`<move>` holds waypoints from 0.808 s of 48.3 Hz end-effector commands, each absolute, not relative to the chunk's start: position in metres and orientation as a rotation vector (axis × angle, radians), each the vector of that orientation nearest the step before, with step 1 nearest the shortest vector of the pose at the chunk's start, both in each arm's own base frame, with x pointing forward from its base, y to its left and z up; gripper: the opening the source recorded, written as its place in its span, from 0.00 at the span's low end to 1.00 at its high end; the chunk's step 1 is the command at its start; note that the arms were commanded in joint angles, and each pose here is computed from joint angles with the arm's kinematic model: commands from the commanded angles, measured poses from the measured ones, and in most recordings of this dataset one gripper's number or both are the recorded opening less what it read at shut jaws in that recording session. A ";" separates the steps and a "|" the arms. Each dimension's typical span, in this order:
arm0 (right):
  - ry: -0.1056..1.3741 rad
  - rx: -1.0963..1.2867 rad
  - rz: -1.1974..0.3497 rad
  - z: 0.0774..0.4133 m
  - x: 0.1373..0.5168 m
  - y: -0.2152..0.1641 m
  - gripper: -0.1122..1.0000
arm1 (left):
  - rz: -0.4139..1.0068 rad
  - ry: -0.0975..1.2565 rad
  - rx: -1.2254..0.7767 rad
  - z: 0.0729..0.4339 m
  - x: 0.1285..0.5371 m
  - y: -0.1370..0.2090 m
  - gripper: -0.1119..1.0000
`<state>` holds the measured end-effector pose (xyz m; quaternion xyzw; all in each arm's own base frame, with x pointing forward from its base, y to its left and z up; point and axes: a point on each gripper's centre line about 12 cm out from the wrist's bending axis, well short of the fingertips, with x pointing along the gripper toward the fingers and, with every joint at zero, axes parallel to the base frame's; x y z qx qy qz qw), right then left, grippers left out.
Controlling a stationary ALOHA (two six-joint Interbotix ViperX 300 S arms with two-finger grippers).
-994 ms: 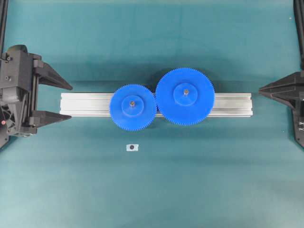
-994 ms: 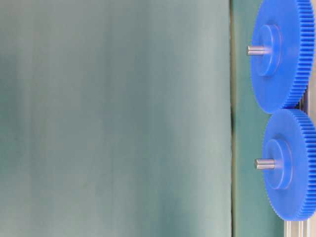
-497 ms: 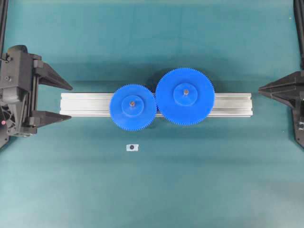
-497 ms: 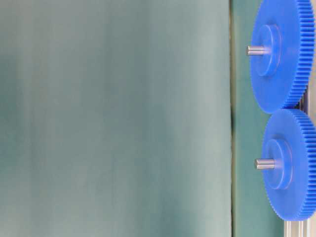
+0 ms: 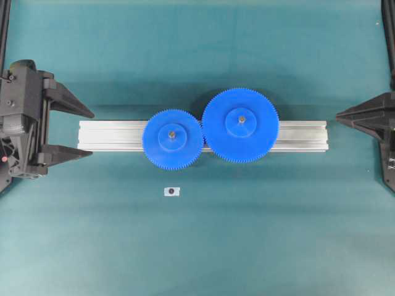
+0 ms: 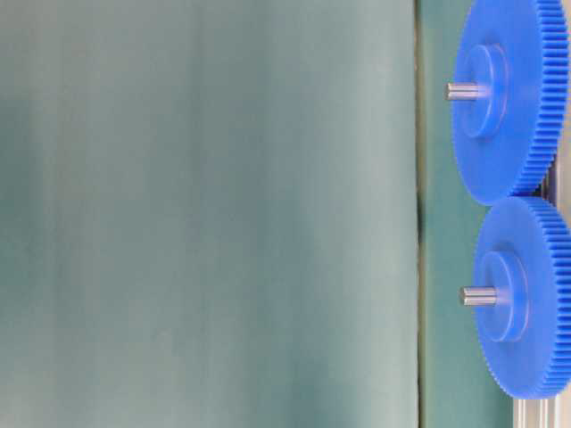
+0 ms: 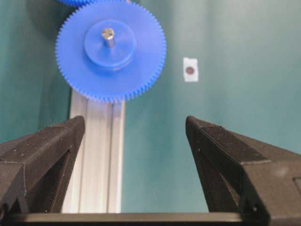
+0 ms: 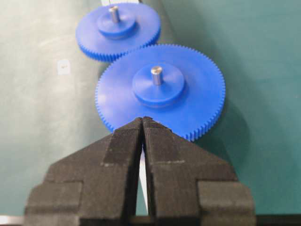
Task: Insert the small gear onto the shaft.
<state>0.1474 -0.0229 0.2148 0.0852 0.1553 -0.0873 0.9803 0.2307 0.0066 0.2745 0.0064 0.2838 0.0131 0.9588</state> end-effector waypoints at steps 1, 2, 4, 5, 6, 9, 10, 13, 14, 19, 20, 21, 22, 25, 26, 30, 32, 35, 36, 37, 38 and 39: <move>0.298 0.179 -0.179 0.220 0.149 -0.024 0.19 | 0.024 0.552 0.016 0.280 0.233 0.006 0.87; 0.298 0.179 -0.179 0.220 0.149 -0.024 0.19 | 0.024 0.554 0.016 0.279 0.232 0.006 0.87; 0.298 0.179 -0.179 0.220 0.149 -0.024 0.19 | 0.024 0.554 0.014 0.279 0.232 0.006 0.87; 0.298 0.177 -0.179 0.220 0.149 -0.024 0.19 | 0.024 0.554 0.017 0.279 0.232 0.006 0.87; 0.297 0.179 -0.179 0.220 0.149 -0.024 0.19 | 0.024 0.552 0.016 0.280 0.232 0.006 0.87; 0.298 0.179 -0.179 0.220 0.149 -0.024 0.19 | 0.024 0.552 0.017 0.280 0.233 0.006 0.87; 0.298 0.179 -0.179 0.220 0.149 -0.024 0.19 | 0.024 0.552 0.014 0.280 0.232 0.006 0.87; 0.298 0.179 -0.179 0.220 0.149 -0.024 0.19 | 0.024 0.549 0.014 0.280 0.232 0.006 0.87; 0.298 0.179 -0.179 0.220 0.149 -0.024 0.19 | 0.024 0.551 0.014 0.280 0.233 0.006 0.87; 0.298 0.179 -0.179 0.220 0.149 -0.024 0.19 | 0.024 0.540 0.016 0.281 0.233 0.006 0.87; 0.298 0.177 -0.179 0.220 0.149 -0.024 0.19 | 0.024 0.540 0.016 0.281 0.233 0.006 0.87; 0.298 0.179 -0.179 0.220 0.149 -0.024 0.19 | 0.024 0.540 0.017 0.281 0.233 0.006 0.87; 0.300 0.179 -0.179 0.219 0.149 -0.024 0.19 | 0.024 0.543 0.016 0.280 0.233 0.006 0.87; 0.300 0.179 -0.179 0.219 0.149 -0.024 0.19 | 0.024 0.542 0.016 0.280 0.233 0.006 0.87; 0.300 0.179 -0.179 0.219 0.149 -0.024 0.19 | 0.024 0.543 0.014 0.280 0.233 0.006 0.87; 0.298 0.179 -0.179 0.220 0.149 -0.024 0.19 | 0.024 0.546 0.016 0.279 0.233 0.006 0.87; 0.300 0.179 -0.179 0.219 0.149 -0.024 0.19 | 0.024 0.543 0.016 0.279 0.233 0.006 0.87; 0.298 0.177 -0.179 0.220 0.149 -0.024 0.19 | 0.024 0.545 0.014 0.279 0.233 0.006 0.87; 0.298 0.179 -0.179 0.220 0.149 -0.024 0.19 | 0.024 0.546 0.016 0.279 0.233 0.006 0.87; 0.298 0.177 -0.179 0.220 0.149 -0.024 0.19 | 0.025 0.543 0.015 0.279 0.233 0.006 0.87; 0.298 0.179 -0.179 0.220 0.149 -0.024 0.19 | 0.024 0.545 0.016 0.279 0.233 0.006 0.87; 0.300 0.177 -0.179 0.219 0.149 -0.024 0.19 | 0.024 0.545 0.016 0.279 0.233 0.006 0.87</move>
